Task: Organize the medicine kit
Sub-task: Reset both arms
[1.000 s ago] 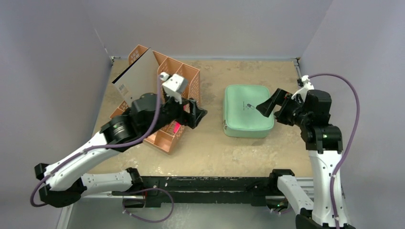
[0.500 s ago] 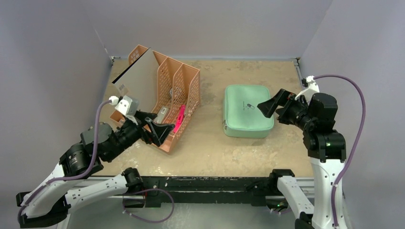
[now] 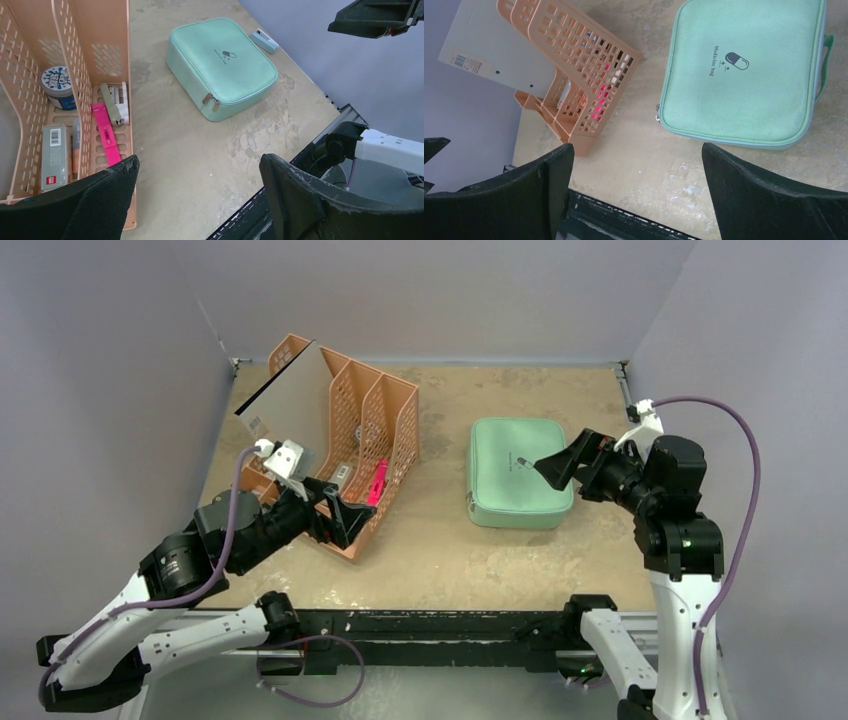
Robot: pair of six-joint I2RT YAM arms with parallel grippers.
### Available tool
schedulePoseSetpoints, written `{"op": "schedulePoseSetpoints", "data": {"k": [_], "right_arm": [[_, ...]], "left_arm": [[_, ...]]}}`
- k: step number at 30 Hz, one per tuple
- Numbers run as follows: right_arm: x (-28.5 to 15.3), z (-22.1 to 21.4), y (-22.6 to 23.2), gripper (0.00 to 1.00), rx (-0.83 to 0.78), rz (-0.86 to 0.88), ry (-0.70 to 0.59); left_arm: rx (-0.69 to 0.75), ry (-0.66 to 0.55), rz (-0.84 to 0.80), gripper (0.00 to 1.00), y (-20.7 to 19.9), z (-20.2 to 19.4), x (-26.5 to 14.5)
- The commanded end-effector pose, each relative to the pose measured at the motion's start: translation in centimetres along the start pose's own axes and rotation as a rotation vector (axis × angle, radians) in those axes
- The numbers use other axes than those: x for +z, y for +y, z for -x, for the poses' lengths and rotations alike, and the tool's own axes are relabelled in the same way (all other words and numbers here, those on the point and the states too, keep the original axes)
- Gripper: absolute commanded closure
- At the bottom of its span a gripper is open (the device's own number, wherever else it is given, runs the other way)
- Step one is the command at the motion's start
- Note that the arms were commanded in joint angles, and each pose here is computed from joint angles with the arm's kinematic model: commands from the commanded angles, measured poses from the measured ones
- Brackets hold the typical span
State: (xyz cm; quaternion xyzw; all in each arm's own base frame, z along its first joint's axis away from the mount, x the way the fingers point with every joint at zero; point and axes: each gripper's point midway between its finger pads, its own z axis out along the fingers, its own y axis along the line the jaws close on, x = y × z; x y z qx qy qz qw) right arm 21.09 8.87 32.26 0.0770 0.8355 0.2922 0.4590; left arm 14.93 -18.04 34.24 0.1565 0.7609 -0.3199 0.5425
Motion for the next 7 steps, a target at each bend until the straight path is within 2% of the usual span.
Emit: {"op": "schedulePoseSetpoints", "data": {"k": [1, 7], "right_arm": [[-0.36, 0.24, 0.58, 0.01, -0.044, 0.030, -0.020], [-0.50, -0.63, 0.12, 0.01, -0.036, 0.012, 0.009]], "left_arm": [[-0.030, -0.042, -0.016, 0.10, -0.49, 1.51, -0.56], [-0.034, -0.055, 0.026, 0.10, 0.27, 1.85, -0.81]]}}
